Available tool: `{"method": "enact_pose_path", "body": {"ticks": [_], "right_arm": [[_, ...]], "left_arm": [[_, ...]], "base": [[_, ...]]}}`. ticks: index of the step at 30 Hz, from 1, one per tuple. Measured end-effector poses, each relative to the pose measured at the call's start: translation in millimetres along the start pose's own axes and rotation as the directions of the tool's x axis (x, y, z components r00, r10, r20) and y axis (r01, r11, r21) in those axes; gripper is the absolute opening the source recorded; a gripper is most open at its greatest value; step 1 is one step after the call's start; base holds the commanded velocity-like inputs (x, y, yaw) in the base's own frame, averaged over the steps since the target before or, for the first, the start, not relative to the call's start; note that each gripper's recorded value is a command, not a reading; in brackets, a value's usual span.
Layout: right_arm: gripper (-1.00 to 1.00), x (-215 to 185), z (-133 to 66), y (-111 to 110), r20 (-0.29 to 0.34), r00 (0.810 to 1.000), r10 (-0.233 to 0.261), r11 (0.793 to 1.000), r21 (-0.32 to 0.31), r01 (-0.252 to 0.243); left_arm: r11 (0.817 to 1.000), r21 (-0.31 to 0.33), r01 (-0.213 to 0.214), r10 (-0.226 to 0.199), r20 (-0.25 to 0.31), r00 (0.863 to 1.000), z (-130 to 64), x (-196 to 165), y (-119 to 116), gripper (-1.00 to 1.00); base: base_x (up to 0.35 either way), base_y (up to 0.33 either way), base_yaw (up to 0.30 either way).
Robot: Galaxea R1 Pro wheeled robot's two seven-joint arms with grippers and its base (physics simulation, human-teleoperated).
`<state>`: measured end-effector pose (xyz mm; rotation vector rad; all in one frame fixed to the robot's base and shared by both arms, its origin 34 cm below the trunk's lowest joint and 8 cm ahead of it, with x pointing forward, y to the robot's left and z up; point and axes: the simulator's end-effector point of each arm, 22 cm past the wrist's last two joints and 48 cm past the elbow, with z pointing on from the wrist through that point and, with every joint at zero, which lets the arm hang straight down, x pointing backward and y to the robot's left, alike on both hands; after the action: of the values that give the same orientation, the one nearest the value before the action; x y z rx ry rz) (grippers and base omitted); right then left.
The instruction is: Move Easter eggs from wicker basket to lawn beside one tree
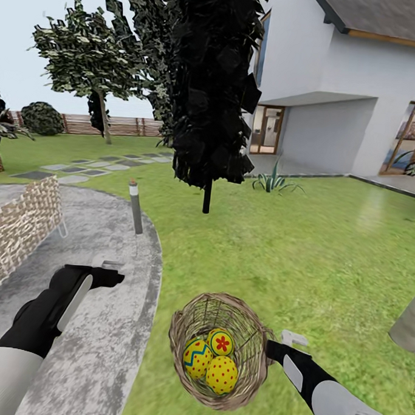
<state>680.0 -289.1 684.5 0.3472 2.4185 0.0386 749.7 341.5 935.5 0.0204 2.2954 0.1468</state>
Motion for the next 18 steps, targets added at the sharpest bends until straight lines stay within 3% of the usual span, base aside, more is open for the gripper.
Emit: {"method": "enact_pose_path", "body": {"ticks": [7,18], "right_arm": [[-1.0,2.4,1.4,-0.5,-0.005,1.0,-0.001,1.0,0.001,0.001],[-1.0,5.6,3.3,-1.2,-0.011,1.0,-0.003,1.0,0.003,0.003]], "left_arm": [[1.0,0.001,-0.002,0.002,-0.005,1.0,2.2,2.2,-0.7,1.0],[1.0,0.001,-0.003,0.003,-0.012,1.0,5.2,5.0,-1.4,1.0]], "base": [[0.324,0.113,-0.257],[0.324,0.005,-0.264]]}}
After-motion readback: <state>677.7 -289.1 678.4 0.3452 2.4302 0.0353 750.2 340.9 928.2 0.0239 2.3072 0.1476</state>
